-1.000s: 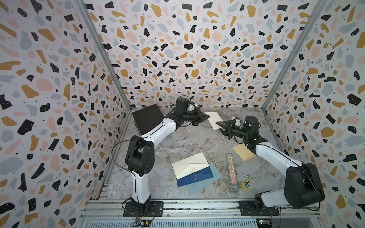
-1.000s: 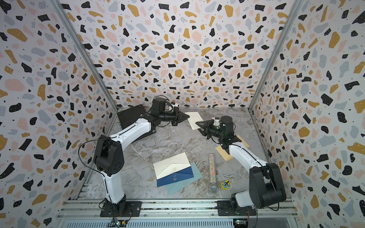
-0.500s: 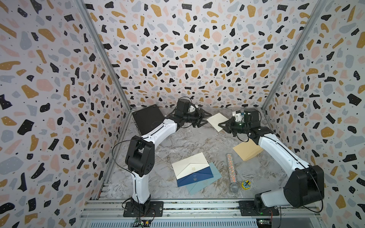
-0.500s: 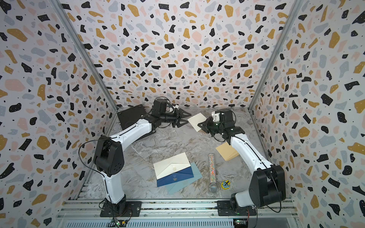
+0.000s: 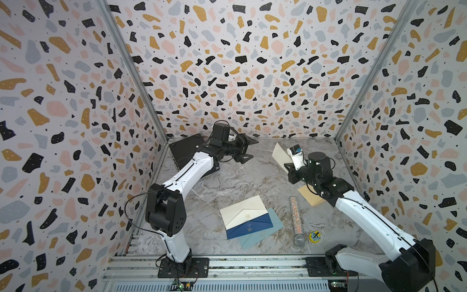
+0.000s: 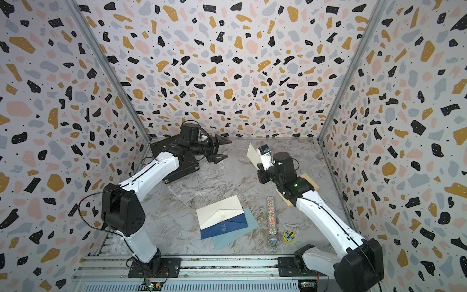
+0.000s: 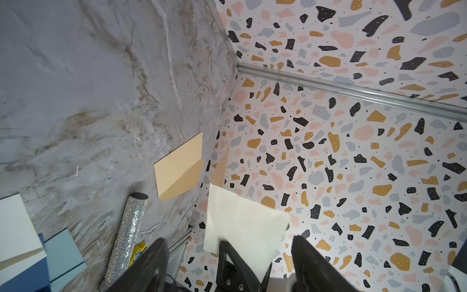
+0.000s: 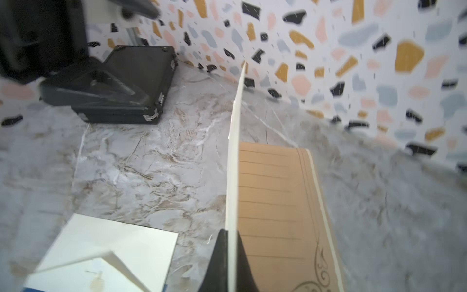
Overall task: Take the letter paper out of the envelope
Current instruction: Unfold the letter paper.
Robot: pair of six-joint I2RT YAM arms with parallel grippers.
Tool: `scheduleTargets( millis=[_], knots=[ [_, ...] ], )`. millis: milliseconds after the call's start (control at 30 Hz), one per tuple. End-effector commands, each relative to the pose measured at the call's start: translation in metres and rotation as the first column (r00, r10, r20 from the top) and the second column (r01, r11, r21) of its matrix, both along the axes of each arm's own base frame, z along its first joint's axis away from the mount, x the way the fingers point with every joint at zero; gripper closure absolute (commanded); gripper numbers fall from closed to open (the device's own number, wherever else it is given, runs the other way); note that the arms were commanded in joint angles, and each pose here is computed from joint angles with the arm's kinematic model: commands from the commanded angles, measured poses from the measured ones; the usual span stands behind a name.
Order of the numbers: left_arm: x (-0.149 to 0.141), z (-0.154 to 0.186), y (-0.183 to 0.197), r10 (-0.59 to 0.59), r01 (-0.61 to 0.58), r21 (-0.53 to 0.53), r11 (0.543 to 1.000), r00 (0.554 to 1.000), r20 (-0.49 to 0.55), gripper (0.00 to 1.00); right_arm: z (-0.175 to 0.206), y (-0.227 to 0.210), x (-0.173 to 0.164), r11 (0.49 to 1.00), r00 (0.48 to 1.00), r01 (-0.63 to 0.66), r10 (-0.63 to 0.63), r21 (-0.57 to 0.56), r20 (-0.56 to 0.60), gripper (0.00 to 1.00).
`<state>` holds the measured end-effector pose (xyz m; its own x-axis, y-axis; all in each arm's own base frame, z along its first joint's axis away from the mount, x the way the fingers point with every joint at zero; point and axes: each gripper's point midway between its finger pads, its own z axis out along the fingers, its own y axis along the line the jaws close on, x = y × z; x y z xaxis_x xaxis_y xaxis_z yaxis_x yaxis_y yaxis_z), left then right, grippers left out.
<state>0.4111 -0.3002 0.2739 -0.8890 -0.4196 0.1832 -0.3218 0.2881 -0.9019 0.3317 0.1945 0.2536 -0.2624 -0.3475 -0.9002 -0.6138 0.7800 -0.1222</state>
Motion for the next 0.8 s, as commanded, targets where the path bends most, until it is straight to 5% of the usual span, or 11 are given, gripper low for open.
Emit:
scheduleTargets(
  millis=[0, 267, 533, 767],
  knots=[
    [-0.010, 0.001, 0.002, -0.009, 0.008, -0.015, 1.000, 0.999, -0.032, 0.21, 0.031, 0.011, 0.009, 0.976, 0.934, -0.091, 0.151, -0.196, 0.323, 1.00],
    [-0.027, -0.023, 0.003, -0.069, 0.070, 0.012, 0.997, 0.995, -0.076, 0.16, 0.001, 0.029, -0.008, 0.897, 0.890, -0.183, 0.326, -0.403, 0.320, 1.00],
    [-0.029, -0.039, -0.006, -0.132, 0.133, 0.001, 0.991, 0.987, -0.090, 0.16, -0.011, 0.043, -0.015, 0.843, 0.854, -0.236, 0.417, -0.483, 0.311, 1.00],
    [-0.039, -0.059, -0.019, -0.174, 0.176, -0.001, 0.984, 0.974, -0.143, 0.29, -0.012, 0.053, -0.016, 0.826, 0.835, -0.256, 0.450, -0.502, 0.315, 1.00]
  ],
)
